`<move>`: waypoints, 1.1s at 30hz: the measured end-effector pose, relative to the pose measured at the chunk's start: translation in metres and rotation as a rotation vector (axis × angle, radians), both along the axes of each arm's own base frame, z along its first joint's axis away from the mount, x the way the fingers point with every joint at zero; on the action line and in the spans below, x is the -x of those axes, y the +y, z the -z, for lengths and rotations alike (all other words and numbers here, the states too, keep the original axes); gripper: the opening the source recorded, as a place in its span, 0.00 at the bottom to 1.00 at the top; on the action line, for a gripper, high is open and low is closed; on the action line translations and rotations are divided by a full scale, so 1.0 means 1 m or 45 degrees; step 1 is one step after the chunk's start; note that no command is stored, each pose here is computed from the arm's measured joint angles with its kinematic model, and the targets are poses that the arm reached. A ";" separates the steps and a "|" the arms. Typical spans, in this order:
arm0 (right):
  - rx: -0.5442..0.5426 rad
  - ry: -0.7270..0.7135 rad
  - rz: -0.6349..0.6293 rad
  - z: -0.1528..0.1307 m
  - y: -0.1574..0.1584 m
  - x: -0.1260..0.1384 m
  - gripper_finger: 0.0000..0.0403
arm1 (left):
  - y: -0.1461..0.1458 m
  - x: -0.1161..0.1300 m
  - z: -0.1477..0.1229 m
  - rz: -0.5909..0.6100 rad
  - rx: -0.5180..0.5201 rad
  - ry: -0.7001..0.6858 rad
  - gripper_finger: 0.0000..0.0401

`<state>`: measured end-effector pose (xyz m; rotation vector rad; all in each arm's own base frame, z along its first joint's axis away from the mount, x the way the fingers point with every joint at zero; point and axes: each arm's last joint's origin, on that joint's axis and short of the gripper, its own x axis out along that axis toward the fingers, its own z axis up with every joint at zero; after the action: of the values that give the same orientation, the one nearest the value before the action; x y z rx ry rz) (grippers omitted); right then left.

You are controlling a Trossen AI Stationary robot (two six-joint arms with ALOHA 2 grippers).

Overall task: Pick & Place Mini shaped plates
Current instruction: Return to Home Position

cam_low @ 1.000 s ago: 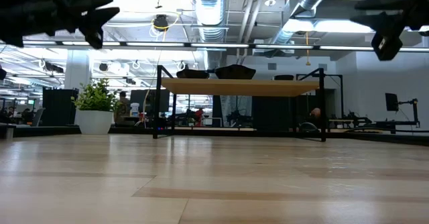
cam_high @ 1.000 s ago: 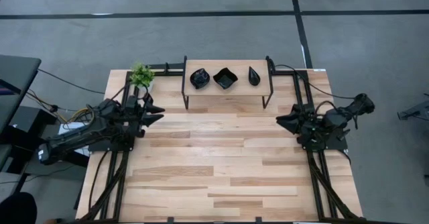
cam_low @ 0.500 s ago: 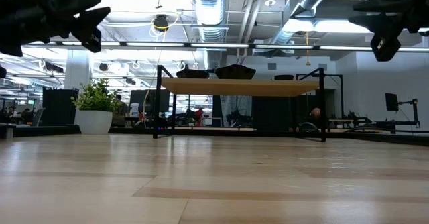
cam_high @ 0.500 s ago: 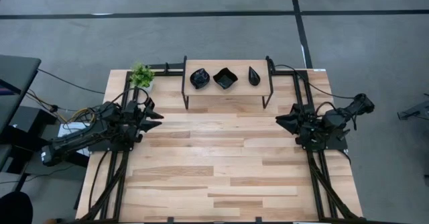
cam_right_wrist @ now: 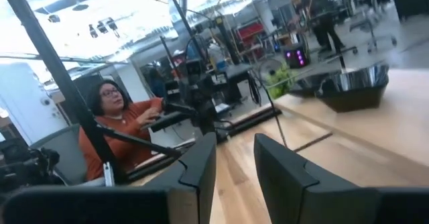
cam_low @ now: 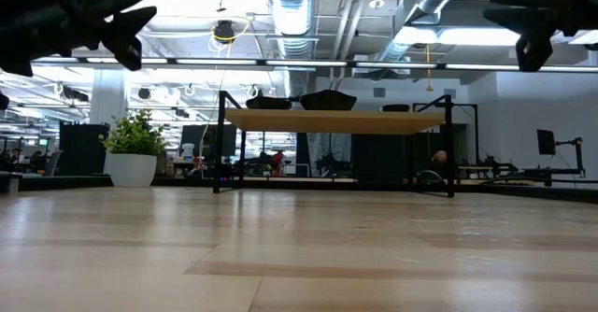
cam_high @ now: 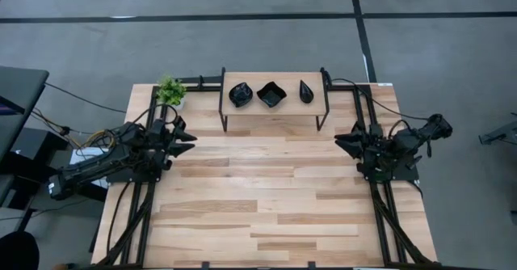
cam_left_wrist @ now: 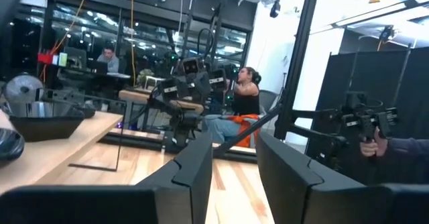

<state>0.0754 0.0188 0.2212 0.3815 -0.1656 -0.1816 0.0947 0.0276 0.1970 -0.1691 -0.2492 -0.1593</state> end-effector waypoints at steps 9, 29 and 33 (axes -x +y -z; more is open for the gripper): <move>-0.031 0.091 -0.014 0.016 0.002 -0.004 0.24 | -0.001 -0.001 0.006 0.061 -0.048 0.082 0.29; -0.062 0.086 -0.032 0.018 0.003 -0.004 0.24 | -0.001 -0.001 0.004 0.037 -0.044 0.060 0.29; -0.062 0.086 -0.033 0.018 0.003 -0.004 0.24 | -0.001 -0.001 0.004 0.036 -0.044 0.060 0.29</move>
<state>0.0794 0.0219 0.2035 0.4251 -0.0895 -0.1734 0.0958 0.0270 0.1928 -0.1420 -0.1973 -0.1877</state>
